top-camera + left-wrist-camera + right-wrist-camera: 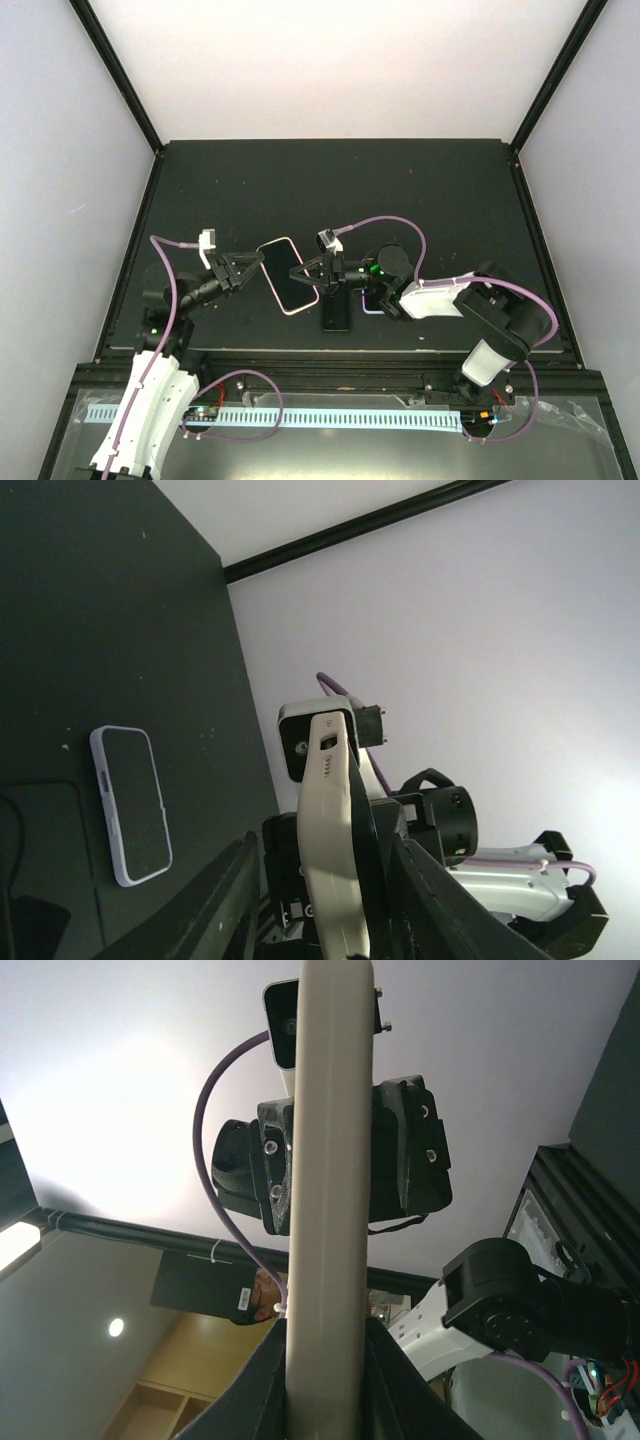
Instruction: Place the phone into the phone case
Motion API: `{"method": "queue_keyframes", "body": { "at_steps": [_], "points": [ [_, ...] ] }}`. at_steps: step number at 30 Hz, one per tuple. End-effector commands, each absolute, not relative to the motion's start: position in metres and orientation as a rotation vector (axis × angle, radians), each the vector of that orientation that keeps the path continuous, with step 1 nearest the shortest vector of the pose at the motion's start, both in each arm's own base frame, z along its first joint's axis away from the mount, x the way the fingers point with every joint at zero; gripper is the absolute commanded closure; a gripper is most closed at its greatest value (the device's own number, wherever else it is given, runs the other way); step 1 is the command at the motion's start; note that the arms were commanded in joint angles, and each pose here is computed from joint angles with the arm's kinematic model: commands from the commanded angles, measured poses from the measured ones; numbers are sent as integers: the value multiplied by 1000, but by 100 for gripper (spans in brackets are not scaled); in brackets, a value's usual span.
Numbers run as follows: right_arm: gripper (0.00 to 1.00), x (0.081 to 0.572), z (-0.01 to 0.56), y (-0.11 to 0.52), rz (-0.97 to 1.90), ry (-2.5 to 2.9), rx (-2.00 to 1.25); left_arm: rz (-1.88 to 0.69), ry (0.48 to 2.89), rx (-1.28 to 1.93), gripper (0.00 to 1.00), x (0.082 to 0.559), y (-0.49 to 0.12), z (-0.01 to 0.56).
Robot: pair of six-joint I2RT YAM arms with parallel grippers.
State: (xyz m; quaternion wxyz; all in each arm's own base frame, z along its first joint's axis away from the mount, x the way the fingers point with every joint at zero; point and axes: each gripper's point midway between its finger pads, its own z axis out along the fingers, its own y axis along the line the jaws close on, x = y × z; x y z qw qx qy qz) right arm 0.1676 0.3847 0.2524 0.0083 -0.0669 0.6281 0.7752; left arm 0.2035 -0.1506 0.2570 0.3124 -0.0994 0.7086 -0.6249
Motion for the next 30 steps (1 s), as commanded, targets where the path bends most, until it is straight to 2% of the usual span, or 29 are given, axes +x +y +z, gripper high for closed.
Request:
{"method": "queue_keyframes", "body": {
  "at_steps": [1, 5, 10, 12, 16, 19, 21, 24, 30],
  "points": [
    [84, 165, 285, 379, 2423, 1811, -281, -1623, 1905, -248, 62, 204, -151, 255],
    [85, 172, 289, 384, 2406, 1808, -274, -1660, 1944, -223, 65, 201, -156, 250],
    [83, 178, 289, 388, 2392, 1813, -251, -1661, 1954, -206, 91, 200, -157, 250],
    [80, 179, 285, 389, 2378, 1829, -248, -1649, 1968, -202, 96, 201, -157, 250],
    [76, 180, 277, 390, 2360, 1861, -238, -1617, 2001, -168, 98, 203, -158, 254],
    [83, 181, 278, 392, 2366, 1861, -238, -1599, 2028, -145, 98, 204, -159, 258],
    [84, 182, 285, 392, 2374, 1842, -238, -1602, 2037, -130, 93, 204, -160, 261],
    [86, 186, 296, 391, 2376, 1803, -212, -1624, 2040, -125, 80, 203, -161, 264],
    [87, 204, 311, 391, 2382, 1733, -87, -1677, 2035, -80, 46, 191, -165, 263]
  ]
}}
